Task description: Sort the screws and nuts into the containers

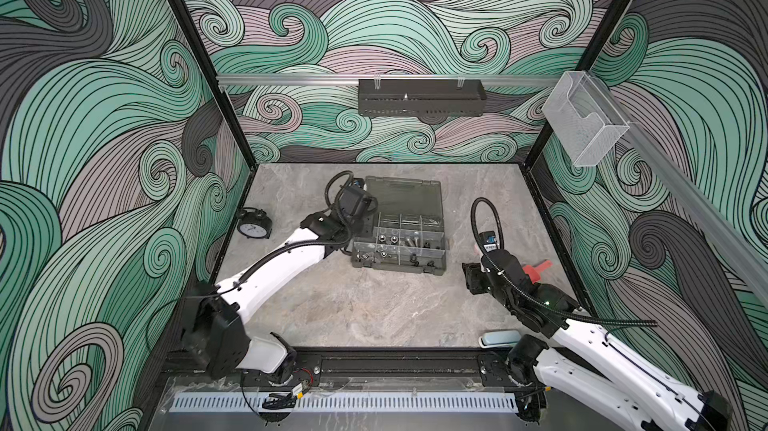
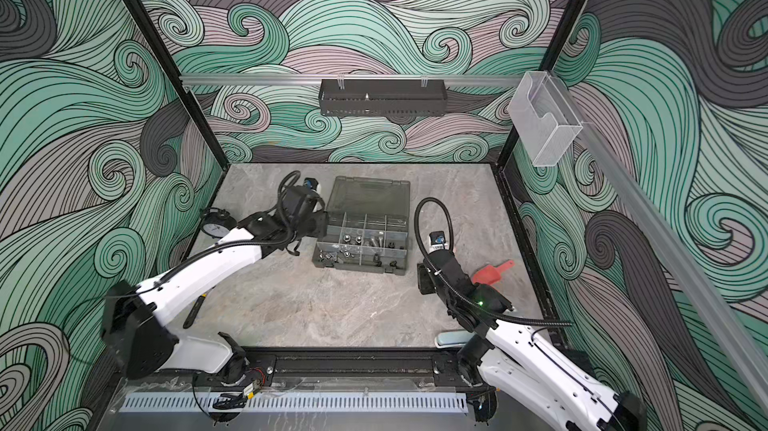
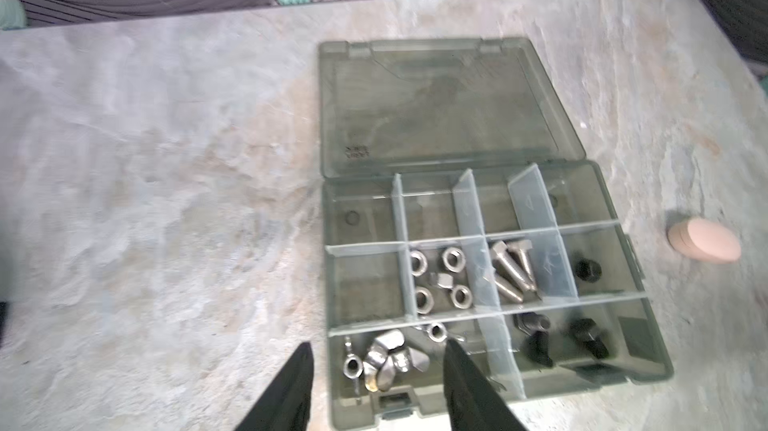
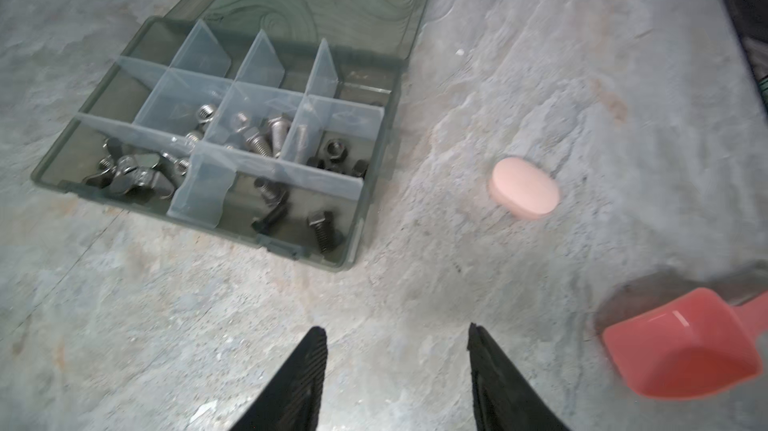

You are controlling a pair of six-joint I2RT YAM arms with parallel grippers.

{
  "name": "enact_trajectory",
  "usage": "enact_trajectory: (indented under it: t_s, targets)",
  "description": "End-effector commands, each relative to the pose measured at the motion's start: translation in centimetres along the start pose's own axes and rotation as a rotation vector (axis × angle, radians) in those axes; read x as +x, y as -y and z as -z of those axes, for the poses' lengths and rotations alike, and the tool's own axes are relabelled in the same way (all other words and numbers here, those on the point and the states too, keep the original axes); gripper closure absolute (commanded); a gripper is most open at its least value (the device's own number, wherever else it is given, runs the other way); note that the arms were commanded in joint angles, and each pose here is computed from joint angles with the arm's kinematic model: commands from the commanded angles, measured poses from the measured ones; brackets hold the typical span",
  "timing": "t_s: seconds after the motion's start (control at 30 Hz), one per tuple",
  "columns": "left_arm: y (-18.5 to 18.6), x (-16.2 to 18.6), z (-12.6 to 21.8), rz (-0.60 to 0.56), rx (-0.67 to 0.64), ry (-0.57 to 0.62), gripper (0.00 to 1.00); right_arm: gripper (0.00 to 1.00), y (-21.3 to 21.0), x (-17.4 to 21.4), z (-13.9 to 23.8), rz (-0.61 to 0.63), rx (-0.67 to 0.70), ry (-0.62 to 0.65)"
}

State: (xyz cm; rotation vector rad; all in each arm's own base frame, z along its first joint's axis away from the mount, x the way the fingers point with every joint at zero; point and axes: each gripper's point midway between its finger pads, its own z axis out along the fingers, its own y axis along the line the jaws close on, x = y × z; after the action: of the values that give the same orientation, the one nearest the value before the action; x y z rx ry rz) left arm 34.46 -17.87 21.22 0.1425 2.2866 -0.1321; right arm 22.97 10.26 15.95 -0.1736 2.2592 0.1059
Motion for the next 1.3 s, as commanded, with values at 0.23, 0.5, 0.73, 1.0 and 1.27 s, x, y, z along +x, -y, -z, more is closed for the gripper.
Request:
enact_trajectory:
  t_s: [0.23,0.5,0.73,1.0,1.27]
  targets:
    - [-16.9,1.7,3.4,0.089,-0.508,0.381,0.22,0.4,8.0,-6.3,-2.7,-0.07,0.315,0.329]
    - [-23.3,7.3,-1.3,0.153,-0.542,0.244,0.07,0.01,12.9,-5.2,-8.5,-0.076,0.403,0.302]
    - [-22.7,6.5,-5.9,0.093,-0.388,0.26,0.01,0.01,15.6,-5.2,-12.2,-0.103,0.453,0.333]
    - [-21.6,7.2,-9.4,0.052,-0.274,0.342,0.01,0.01,14.2,-4.4,-15.3,-0.07,0.305,0.338]
    - [-22.6,7.3,-9.6,0.105,-0.282,0.265,0.01,0.01,14.2,-4.4,-15.3,-0.073,0.297,0.327]
